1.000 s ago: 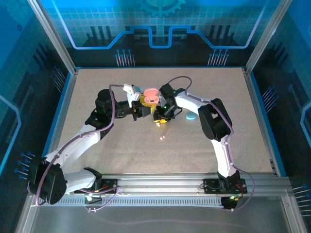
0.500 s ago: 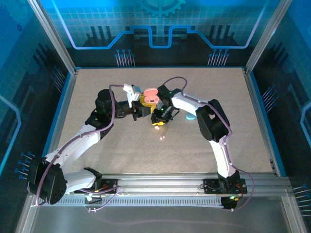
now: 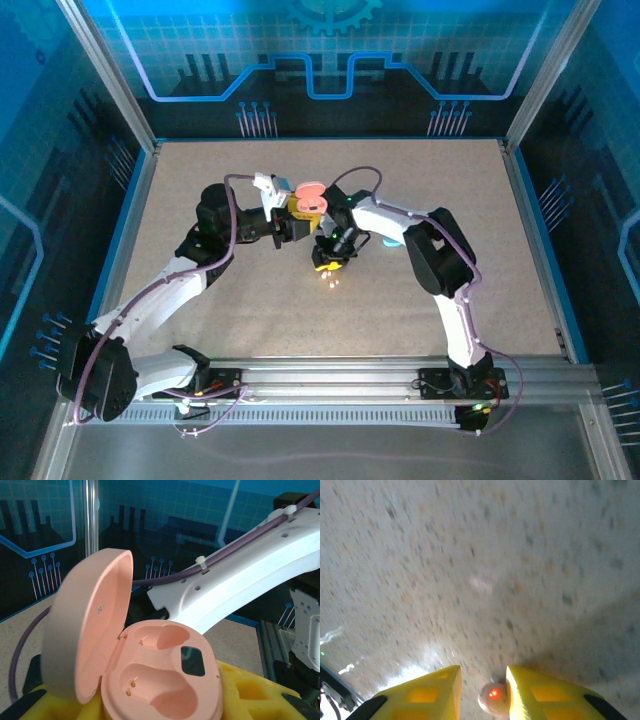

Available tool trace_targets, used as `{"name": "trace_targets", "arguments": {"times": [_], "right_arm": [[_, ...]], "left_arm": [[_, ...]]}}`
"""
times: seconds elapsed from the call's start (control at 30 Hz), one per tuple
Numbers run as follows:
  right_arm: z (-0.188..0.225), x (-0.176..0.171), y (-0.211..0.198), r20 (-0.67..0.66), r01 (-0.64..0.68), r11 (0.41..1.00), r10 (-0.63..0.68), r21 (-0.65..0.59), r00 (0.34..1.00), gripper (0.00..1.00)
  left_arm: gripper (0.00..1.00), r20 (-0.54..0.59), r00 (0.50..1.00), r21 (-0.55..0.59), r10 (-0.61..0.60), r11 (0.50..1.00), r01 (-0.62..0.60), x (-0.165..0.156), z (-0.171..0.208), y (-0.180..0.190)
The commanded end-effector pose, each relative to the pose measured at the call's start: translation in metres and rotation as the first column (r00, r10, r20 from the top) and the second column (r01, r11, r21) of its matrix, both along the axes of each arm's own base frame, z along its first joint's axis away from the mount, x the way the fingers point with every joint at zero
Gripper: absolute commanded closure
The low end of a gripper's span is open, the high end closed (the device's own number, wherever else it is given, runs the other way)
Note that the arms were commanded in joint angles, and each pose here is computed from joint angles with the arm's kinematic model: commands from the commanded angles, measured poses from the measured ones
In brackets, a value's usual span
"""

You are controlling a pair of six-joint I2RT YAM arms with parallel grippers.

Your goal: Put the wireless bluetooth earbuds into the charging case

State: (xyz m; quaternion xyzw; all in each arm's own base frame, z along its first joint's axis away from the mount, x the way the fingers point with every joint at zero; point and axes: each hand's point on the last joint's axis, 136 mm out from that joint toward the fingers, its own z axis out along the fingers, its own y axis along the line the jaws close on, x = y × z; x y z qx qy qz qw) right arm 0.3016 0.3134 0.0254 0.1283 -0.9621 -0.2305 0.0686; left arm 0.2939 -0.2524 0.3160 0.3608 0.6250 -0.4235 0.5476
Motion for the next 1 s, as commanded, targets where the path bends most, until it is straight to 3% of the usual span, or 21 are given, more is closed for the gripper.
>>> {"name": "trace_targets", "arguments": {"times": [0.0, 0.4, 0.7, 0.97], "right_arm": [[0.009, -0.018, -0.011, -0.011, -0.033, 0.999, 0.032, -0.035, 0.999, 0.69], [0.018, -0.034, -0.009, -0.027, -0.110, 0.994, 0.110, 0.005, 0.994, 0.70], [0.029, -0.004, -0.012, 0.128, -0.185, 0.980, 0.192, -0.067, 0.973, 0.63], [0.012, -0.016, -0.001, 0.059, -0.313, 0.950, 0.313, -0.006, 0.948, 0.61]], "left_arm": [[0.67, 0.020, 1.000, -0.025, 0.007, 1.000, -0.006, 0.000, 0.013, 0.002], [0.67, 0.020, 1.000, -0.031, 0.004, 1.000, -0.003, -0.001, 0.017, 0.002], [0.67, 0.021, 1.000, -0.031, 0.005, 1.000, -0.004, -0.001, 0.018, 0.001], [0.67, 0.023, 1.000, -0.028, 0.007, 1.000, -0.006, -0.002, 0.017, 0.001]]}}
